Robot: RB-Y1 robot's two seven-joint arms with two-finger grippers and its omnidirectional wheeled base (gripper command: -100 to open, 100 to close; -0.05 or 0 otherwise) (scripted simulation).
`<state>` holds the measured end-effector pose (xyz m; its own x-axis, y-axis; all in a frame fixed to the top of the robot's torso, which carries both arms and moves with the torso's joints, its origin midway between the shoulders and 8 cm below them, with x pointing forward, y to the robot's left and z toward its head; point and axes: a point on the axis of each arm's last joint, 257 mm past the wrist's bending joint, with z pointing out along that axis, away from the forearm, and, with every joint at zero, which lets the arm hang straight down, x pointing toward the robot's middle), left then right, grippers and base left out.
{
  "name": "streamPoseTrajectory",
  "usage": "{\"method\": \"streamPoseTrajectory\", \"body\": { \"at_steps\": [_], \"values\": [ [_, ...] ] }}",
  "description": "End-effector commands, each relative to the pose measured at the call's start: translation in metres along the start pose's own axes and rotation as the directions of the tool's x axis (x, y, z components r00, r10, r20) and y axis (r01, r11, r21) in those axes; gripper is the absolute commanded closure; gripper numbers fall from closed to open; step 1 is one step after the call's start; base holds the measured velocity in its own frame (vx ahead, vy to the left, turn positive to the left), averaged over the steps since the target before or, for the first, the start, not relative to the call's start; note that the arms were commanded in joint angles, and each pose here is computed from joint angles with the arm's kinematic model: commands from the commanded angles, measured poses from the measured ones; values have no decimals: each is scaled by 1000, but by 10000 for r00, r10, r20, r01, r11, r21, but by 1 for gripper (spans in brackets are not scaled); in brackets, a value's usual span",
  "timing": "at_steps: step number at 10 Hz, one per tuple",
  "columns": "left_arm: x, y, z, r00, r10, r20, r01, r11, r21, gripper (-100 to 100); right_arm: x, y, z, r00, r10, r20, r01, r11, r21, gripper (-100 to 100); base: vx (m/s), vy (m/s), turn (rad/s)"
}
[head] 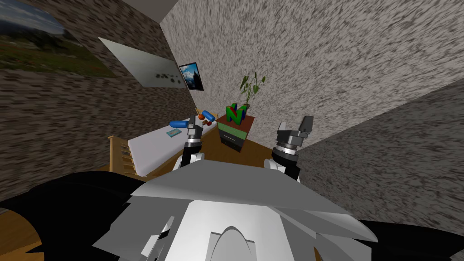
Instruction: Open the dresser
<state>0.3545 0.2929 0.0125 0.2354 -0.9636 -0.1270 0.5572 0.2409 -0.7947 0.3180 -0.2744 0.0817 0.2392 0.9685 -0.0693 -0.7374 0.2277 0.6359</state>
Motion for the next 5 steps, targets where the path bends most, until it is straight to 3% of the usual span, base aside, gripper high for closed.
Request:
{"method": "streamPoseTrajectory", "body": {
  "at_steps": [1, 5],
  "values": [
    [0, 0, 0, 10000, 0, 0, 0, 10000, 0, 0, 0, 0, 0, 10000, 0, 0, 0, 10000, 0, 0, 0, 0, 0],
    [0, 0, 0, 10000, 0, 0, 0, 10000, 3, 0, 0, 0, 0, 10000, 0, 0, 0, 10000, -3, 0, 0, 0, 0]
  ]
}}
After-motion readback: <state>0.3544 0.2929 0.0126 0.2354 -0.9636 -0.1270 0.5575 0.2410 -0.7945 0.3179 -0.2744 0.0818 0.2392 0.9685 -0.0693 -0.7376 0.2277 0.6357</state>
